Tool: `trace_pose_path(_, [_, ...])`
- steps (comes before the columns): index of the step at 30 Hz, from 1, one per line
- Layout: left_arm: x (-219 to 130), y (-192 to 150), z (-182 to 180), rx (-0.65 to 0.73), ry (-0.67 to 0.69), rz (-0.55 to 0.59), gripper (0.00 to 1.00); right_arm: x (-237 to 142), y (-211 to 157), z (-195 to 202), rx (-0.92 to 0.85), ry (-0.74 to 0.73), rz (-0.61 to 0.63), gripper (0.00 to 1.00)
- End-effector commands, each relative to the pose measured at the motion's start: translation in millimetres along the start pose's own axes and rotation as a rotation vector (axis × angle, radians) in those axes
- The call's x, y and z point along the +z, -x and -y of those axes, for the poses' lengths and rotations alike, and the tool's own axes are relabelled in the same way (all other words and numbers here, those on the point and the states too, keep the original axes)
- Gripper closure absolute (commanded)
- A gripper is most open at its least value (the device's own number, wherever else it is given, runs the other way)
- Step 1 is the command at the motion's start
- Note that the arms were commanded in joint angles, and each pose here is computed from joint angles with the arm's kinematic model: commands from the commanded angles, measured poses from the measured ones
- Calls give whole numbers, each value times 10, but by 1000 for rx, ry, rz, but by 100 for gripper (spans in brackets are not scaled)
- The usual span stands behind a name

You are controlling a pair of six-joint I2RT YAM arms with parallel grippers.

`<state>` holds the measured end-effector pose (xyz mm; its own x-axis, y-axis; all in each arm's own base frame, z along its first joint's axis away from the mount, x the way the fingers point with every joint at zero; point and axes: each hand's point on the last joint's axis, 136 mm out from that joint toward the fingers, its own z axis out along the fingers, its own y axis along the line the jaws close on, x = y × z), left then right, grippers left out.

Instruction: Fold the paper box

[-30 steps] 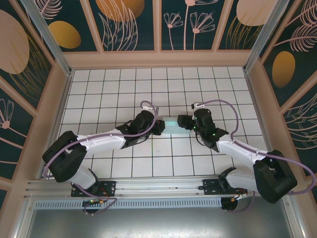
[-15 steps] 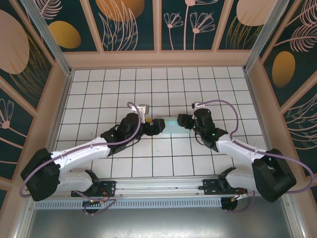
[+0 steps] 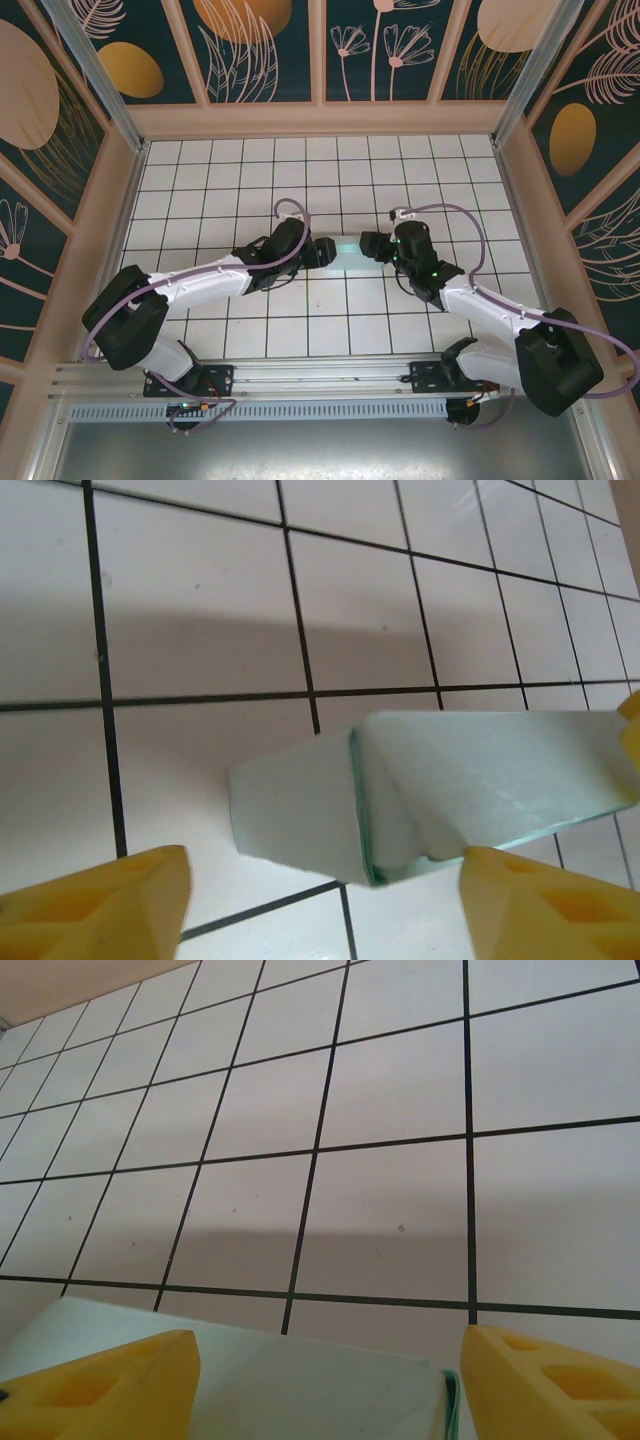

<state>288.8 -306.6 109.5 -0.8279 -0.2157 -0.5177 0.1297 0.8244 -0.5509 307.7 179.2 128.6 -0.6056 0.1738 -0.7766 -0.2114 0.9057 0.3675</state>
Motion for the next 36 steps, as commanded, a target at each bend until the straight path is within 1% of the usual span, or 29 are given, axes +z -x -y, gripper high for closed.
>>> trace_pose_path(1, [63, -203, -224, -32, 70, -72, 42, -16, -76, 65, 13, -15, -14, 31])
trace_pose_path(3, [100, -307, -295, -42, 78, -99, 48, -6, -103, 100, 15, -27, -19, 31])
trace_pose_path(4, [112, -346, -334, -49, 85, -107, 51, -1, -123, 118, 18, -32, -24, 33])
trace_pose_path(7, [143, -413, -412, -54, 100, -120, 60, 15, -180, 159, 36, -35, -35, 40])
trace_pose_path(8, [154, -432, -422, -52, 102, -125, 62, 17, -194, 146, 44, -27, -42, 45])
trace_pose_path(9, [163, -439, -417, -50, 99, -130, 63, 16, -197, 115, 51, -11, -49, 46])
trace_pose_path(12, [190, -471, -433, -44, 101, -142, 63, -32, -80, 1, 54, 36, -26, 45])
trace_pose_path(13, [198, -480, -436, -43, 102, -145, 63, -55, -32, -31, 54, 48, -14, 42])
trace_pose_path(14, [207, -490, -449, -42, 106, -148, 64, -84, 32, -73, 55, 62, 0, 38])
trace_pose_path(15, [211, -494, -447, -43, 105, -149, 64, -109, 154, -9, 74, 48, 32, 33])
trace_pose_path(17, [211, -486, -437, -43, 100, -146, 65, -153, 241, -95, 90, 98, 43, 28])
trace_pose_path(18, [211, -480, -426, -44, 97, -145, 65, -160, 260, -102, 95, 104, 49, 27])
trace_pose_path(20, [211, -479, -421, -43, 94, -145, 65, -129, 202, -20, 111, 85, 35, 27])
trace_pose_path(22, [205, -459, -404, -39, 88, -139, 65, -69, 58, 90, 134, 61, -8, 32])
trace_pose_path(23, [195, -446, -380, -35, 77, -134, 65, -45, -17, 146, 147, 51, -25, 36])
trace_pose_path(24, [179, -414, -334, -32, 57, -124, 64, -26, -80, 186, 158, 43, -41, 40])
trace_pose_path(25, [155, -373, -269, -23, 29, -110, 61, -10, -124, 224, 168, 37, -50, 46])
trace_pose_path(28, [57, -182, -51, -19, -57, -65, 41, 21, -240, 305, 190, 23, -72, 63])
trace_pose_path(32, [-60, 140, 35, -54, -107, 7, 21, 49, -300, 356, 188, 7, -83, 76])
trace_pose_path(34, [-81, 262, 10, -62, -106, 35, 16, 58, -316, 363, 186, 5, -87, 80])
trace_pose_path(36, [-61, 337, -13, -57, -102, 45, 15, 60, -329, 362, 187, 9, -88, 85])
